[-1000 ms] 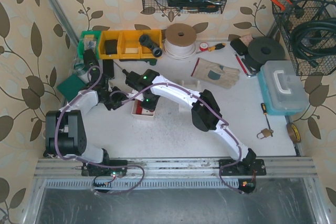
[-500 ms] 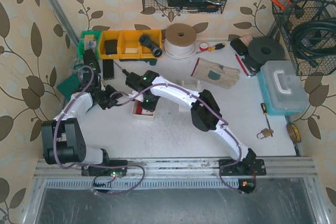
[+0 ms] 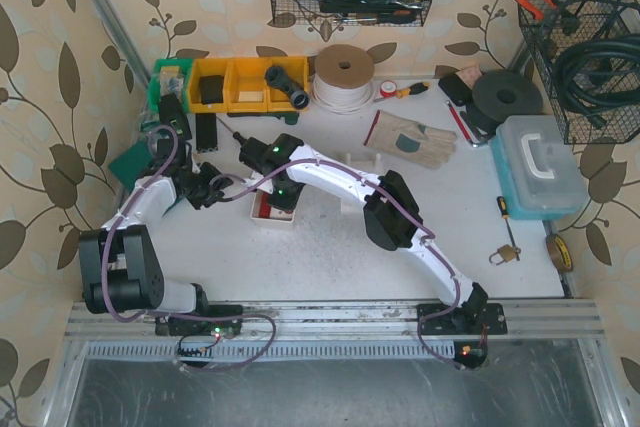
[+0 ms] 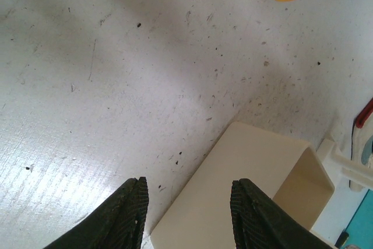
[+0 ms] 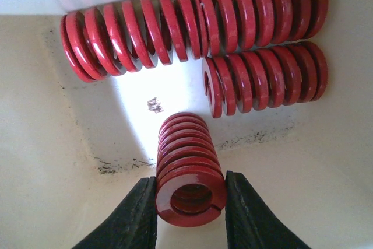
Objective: Install the large spring
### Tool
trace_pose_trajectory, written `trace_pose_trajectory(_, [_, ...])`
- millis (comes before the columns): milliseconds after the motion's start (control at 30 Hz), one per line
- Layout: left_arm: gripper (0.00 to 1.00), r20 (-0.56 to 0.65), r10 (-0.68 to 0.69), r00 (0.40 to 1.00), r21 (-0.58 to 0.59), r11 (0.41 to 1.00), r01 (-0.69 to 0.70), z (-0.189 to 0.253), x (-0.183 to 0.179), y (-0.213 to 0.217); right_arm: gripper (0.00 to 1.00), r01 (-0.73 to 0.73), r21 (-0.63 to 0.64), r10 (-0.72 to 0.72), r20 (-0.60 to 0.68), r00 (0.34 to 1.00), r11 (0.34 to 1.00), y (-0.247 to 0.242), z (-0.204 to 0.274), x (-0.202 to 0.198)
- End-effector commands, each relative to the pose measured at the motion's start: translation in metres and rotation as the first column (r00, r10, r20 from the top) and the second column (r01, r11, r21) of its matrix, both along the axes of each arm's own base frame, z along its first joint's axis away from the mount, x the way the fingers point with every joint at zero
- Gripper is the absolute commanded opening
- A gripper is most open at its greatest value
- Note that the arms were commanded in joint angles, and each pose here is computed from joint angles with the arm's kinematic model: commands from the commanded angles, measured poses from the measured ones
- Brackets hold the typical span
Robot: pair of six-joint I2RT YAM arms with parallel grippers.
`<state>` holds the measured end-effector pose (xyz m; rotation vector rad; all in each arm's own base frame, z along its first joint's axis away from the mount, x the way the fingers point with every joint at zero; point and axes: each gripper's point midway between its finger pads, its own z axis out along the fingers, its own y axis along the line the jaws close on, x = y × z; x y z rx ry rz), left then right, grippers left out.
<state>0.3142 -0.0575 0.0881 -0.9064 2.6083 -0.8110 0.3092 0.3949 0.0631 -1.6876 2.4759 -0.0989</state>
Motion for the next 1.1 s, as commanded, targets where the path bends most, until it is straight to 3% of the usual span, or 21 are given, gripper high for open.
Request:
trace_pose_trajectory(0, [0.45,0.016,-0.001,1.0,0.0,1.0,0.001,0.008,-0.001,0.002,0.08,0.003,-0.07,-0.005,-0.026,1.0,0.998,-0.011,-0.012,-0.004])
trace_pose_trajectory(233, [0.47,0.013,-0.005,1.0,0.003,1.0,0.005,0.007,-0.002,0.003,0.0,0.01,-0.006,-0.01,0.026,1.0,1.0,-0.003,0.023,0.002])
trace_pose_trajectory(600, [0.75,0.016,-0.003,1.0,0.019,1.0,0.003,0.011,-0.003,0.006,0.0,0.013,0.101,-0.023,0.091,0.996,0.995,0.006,0.074,0.005])
trace_pose_trajectory(1067, [0.85,0.055,-0.017,0.998,0.067,0.998,0.013,0.034,-0.004,0.012,0.0,0.032,0.236,-0.079,0.194,0.978,0.971,0.001,0.152,0.007])
